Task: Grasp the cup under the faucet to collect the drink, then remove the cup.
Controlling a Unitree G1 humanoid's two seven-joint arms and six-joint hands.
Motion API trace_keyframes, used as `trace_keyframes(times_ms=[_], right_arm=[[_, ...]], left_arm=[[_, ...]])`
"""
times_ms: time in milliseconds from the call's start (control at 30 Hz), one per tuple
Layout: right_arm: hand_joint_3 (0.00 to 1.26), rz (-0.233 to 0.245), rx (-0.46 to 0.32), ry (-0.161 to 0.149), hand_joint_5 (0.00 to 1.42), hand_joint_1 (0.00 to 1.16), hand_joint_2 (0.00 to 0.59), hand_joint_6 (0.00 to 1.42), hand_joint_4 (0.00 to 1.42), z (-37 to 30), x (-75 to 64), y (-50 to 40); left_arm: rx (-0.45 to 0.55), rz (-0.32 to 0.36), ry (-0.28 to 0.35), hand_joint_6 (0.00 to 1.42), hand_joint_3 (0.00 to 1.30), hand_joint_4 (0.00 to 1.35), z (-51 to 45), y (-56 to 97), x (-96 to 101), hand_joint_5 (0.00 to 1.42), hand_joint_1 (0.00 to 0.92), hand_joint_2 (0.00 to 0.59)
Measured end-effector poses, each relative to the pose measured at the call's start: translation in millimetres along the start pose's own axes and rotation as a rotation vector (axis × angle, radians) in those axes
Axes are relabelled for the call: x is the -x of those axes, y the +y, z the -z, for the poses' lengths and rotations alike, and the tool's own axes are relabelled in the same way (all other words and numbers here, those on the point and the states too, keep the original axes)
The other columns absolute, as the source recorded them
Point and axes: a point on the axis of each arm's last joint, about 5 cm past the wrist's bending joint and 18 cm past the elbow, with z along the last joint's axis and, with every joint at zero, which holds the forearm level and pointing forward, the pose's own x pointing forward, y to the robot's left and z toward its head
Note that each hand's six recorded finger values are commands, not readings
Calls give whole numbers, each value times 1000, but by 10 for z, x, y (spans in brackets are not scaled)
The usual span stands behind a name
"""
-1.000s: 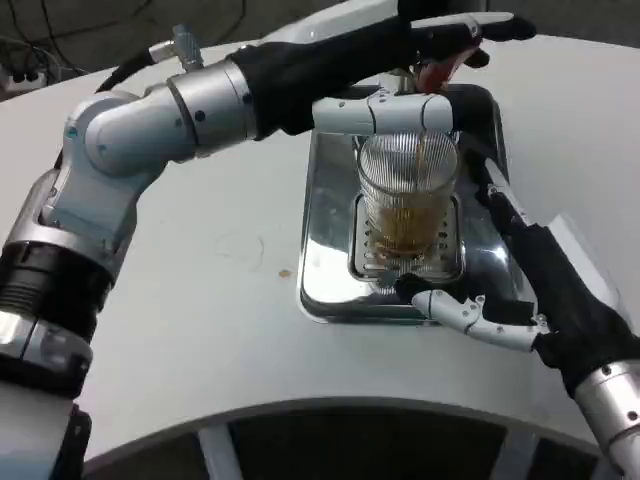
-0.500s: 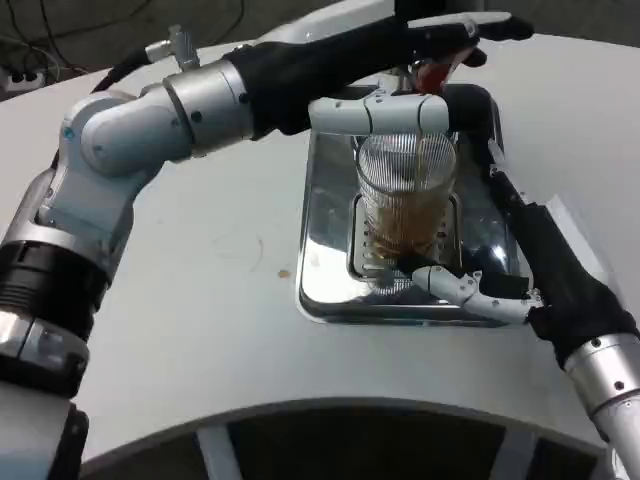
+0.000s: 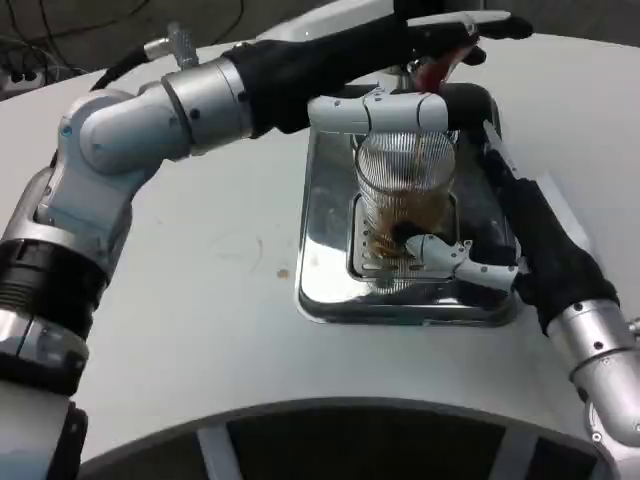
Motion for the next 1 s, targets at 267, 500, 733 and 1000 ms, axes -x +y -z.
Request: trace_keyframes(times_ms=[267,500,733,1000], right_arm=[[0,1,-35,28,15,790,207,0,0,11,-104,59],[0,-8,-54,38,15,790,207,0,0,3,-175,85],[0,-23,-61,43,16,791,207,0,0,-7,-220,134],[0,-25,-75,51,27,791,207,0,0,-6,-246,173]], left_arm=[[-4,-1,0,109,121,40,0,8,7,121,0,118],[-9,-4,-3,109,121,40,-5,22,15,121,0,118],[-12,-5,-5,109,121,44,-1,23,19,121,0,118],[-12,-5,-5,109,121,49,6,24,22,121,0,126]])
